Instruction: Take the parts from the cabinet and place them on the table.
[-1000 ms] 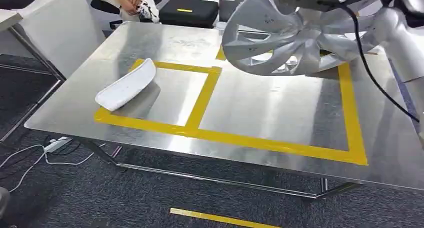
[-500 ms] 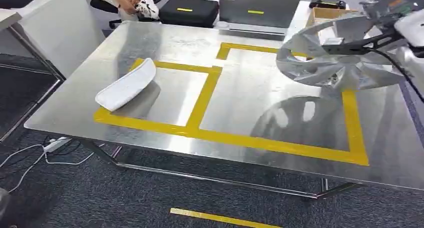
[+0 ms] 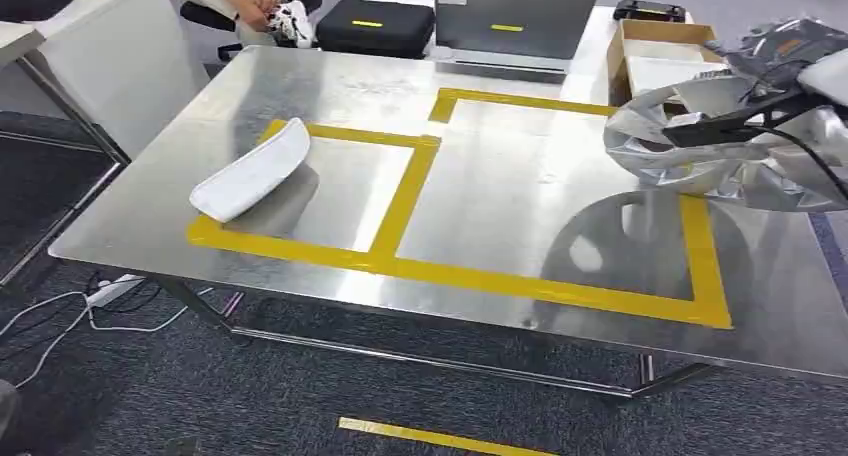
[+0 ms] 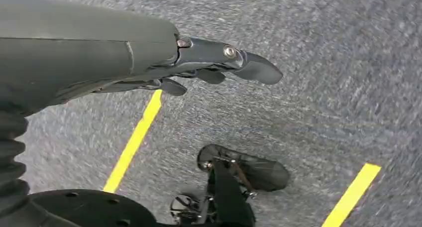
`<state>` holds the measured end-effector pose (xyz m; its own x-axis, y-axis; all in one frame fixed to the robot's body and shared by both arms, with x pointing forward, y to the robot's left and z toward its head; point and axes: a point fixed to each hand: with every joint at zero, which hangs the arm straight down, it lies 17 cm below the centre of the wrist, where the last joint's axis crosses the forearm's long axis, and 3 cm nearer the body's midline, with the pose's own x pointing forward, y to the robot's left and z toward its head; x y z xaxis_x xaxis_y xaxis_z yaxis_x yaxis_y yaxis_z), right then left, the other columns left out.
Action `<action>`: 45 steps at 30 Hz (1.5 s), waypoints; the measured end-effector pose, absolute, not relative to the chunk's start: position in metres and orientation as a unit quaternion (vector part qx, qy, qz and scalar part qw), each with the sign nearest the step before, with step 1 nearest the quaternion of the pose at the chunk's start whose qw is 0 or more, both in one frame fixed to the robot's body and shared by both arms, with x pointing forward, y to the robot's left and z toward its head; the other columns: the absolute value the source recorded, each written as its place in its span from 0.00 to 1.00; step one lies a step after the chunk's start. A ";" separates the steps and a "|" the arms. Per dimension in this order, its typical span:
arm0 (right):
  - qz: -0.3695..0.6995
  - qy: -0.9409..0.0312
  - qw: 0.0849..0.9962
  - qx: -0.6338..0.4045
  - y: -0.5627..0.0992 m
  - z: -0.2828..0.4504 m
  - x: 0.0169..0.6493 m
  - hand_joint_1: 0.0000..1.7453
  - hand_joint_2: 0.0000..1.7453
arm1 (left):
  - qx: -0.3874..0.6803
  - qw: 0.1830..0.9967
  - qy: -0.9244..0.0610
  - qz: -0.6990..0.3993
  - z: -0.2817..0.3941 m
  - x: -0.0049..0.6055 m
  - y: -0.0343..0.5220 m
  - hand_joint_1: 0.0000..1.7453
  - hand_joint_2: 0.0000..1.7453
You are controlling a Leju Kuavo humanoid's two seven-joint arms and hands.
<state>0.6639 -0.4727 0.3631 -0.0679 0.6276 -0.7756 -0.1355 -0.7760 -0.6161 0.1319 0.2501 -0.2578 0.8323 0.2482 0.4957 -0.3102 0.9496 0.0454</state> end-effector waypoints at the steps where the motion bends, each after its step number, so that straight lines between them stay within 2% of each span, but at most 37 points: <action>1: 0.705 -0.199 0.268 -0.625 -0.472 0.363 0.664 0.00 0.00 | 0.064 0.954 -0.250 0.150 -0.258 0.131 0.251 0.00 0.00; 25: 0.765 -0.182 0.232 -0.573 -0.441 0.355 0.665 0.00 0.00 | 0.071 0.950 -0.261 0.157 -0.256 0.134 0.257 0.00 0.00; 31: 0.782 -0.192 0.204 -0.557 -0.386 0.358 0.672 0.00 0.00 | 0.071 0.950 -0.264 0.152 -0.255 0.137 0.257 0.00 0.00; 37: 0.767 -0.277 0.105 -0.569 -0.293 0.394 0.679 0.00 0.00 | 0.071 0.950 -0.264 0.149 -0.255 0.137 0.257 0.00 0.00; 45: 0.761 -0.294 0.066 -0.574 -0.257 0.414 0.676 0.00 0.00 | 0.072 0.950 -0.265 0.147 -0.255 0.137 0.257 0.00 0.00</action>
